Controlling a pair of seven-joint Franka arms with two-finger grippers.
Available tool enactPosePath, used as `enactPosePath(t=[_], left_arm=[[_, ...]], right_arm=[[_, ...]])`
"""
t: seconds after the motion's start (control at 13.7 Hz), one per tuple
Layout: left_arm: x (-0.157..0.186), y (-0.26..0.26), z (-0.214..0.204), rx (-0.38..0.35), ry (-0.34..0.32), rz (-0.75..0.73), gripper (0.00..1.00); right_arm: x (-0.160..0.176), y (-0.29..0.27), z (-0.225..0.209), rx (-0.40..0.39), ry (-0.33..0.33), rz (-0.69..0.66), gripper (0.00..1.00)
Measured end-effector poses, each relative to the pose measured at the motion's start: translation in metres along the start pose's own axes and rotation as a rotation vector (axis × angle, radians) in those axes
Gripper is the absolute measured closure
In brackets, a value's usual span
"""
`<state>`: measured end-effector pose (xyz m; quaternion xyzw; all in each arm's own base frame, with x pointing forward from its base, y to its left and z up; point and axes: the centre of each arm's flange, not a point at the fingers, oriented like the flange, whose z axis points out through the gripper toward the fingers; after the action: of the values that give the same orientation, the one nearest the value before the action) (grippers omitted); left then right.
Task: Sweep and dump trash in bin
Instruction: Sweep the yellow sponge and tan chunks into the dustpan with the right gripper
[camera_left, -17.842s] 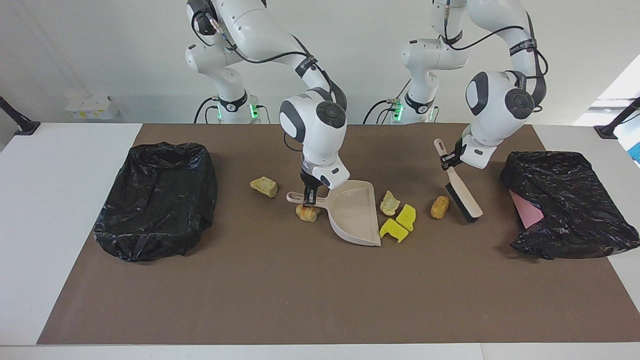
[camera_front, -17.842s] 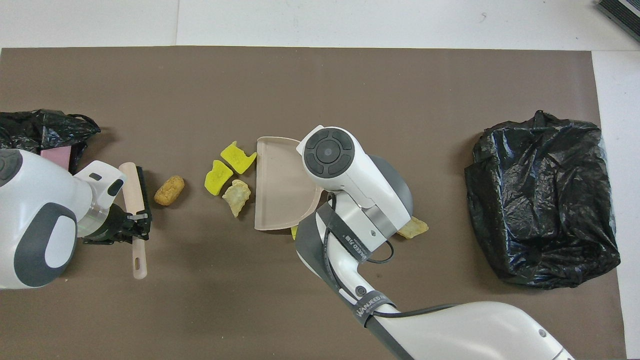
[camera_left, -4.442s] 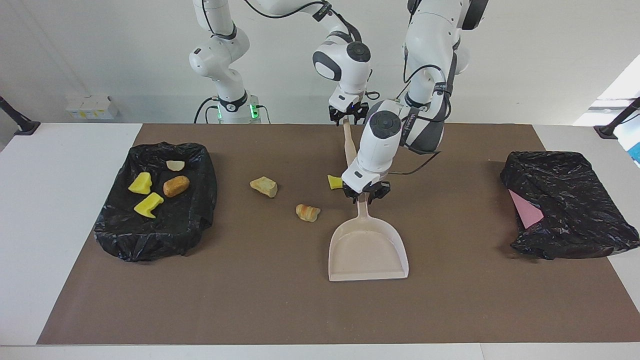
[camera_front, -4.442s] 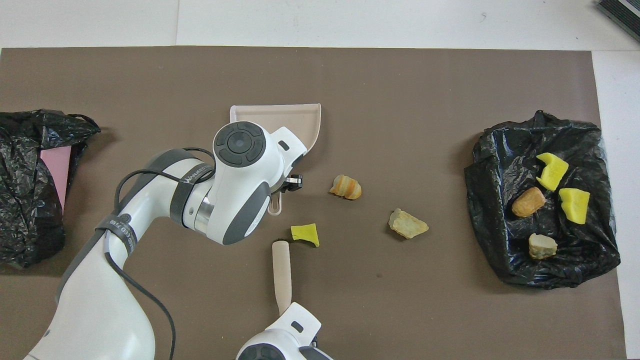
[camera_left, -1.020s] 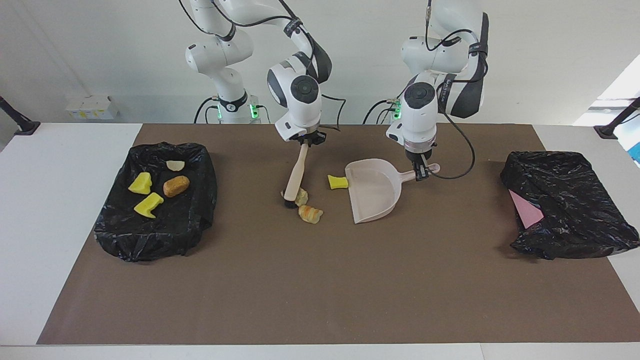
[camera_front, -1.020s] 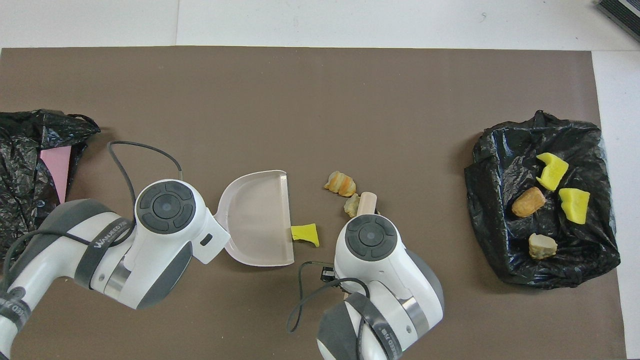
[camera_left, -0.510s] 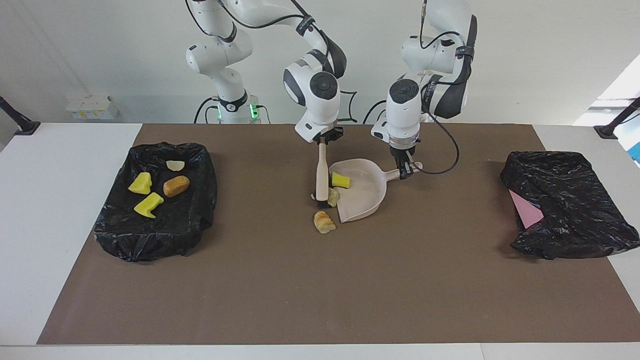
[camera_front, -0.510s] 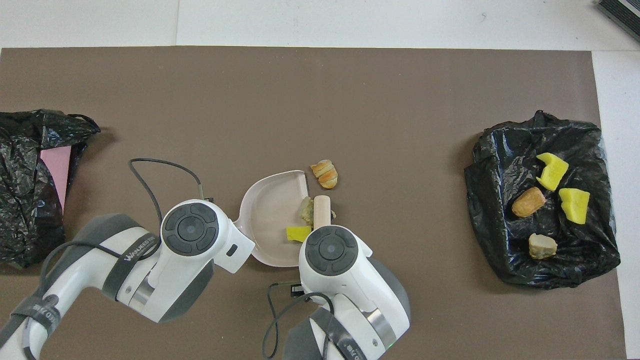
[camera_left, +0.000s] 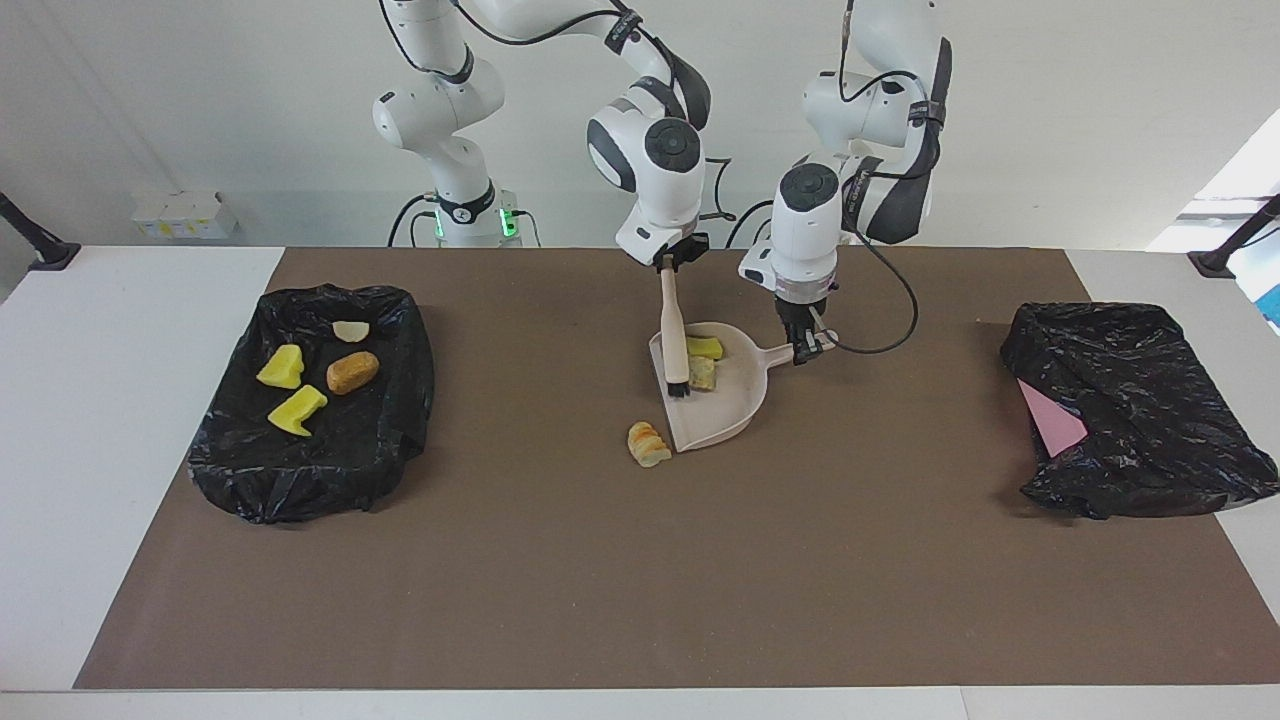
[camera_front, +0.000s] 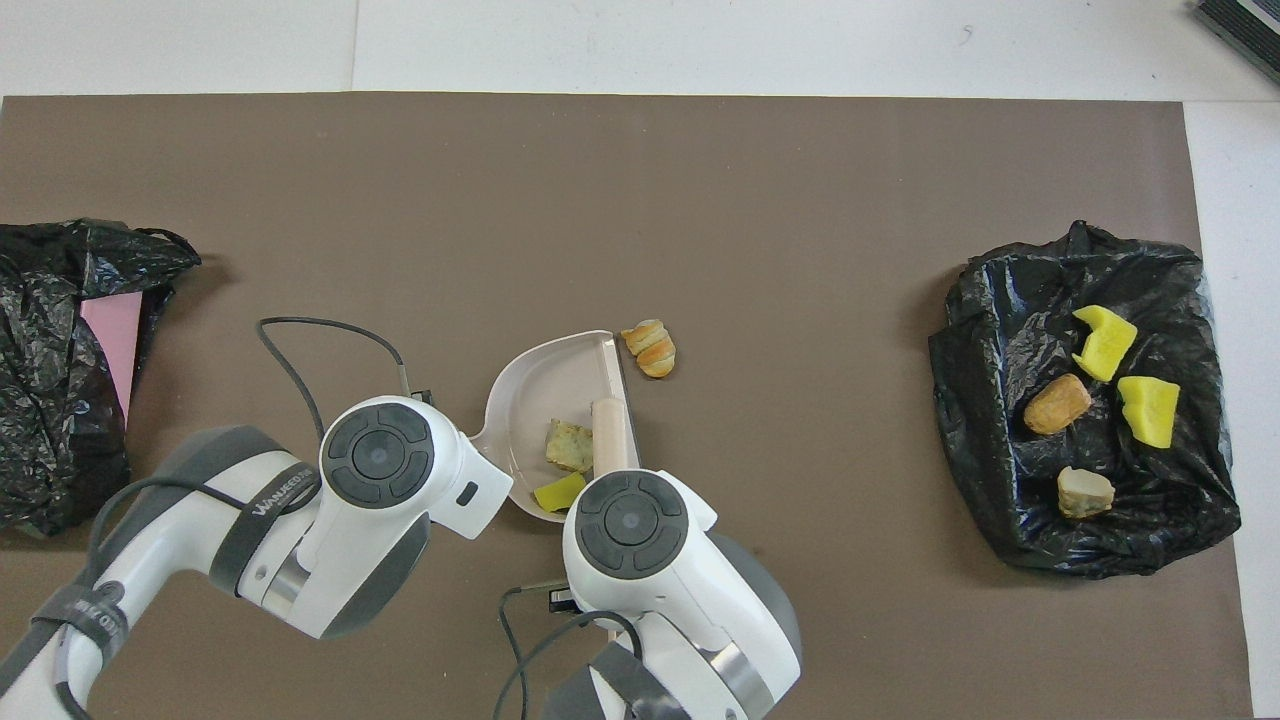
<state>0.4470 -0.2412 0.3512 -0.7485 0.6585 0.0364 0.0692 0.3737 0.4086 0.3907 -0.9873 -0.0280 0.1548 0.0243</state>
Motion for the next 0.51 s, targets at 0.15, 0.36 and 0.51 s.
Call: enactPosePath(t=[0.15, 0.36, 0.51], left_arm=[[-0.001, -0.006, 0.0, 0.006, 0.007, -0.015, 0.69], [-0.005, -0.018, 0.001, -0.005, 0.022, -0.057, 0.69], [-0.009, -0.032, 0.001, -0.015, 0.03, -0.086, 0.69]], right_arm=[[0.001, -0.001, -0.01, -0.02, 0.026, -0.017, 0.74], [0.014, 0.006, -0.02, -0.072, 0.09, -0.042, 0.74], [0.044, 0.021, -0.037, -0.098, 0.141, -0.055, 0.74]])
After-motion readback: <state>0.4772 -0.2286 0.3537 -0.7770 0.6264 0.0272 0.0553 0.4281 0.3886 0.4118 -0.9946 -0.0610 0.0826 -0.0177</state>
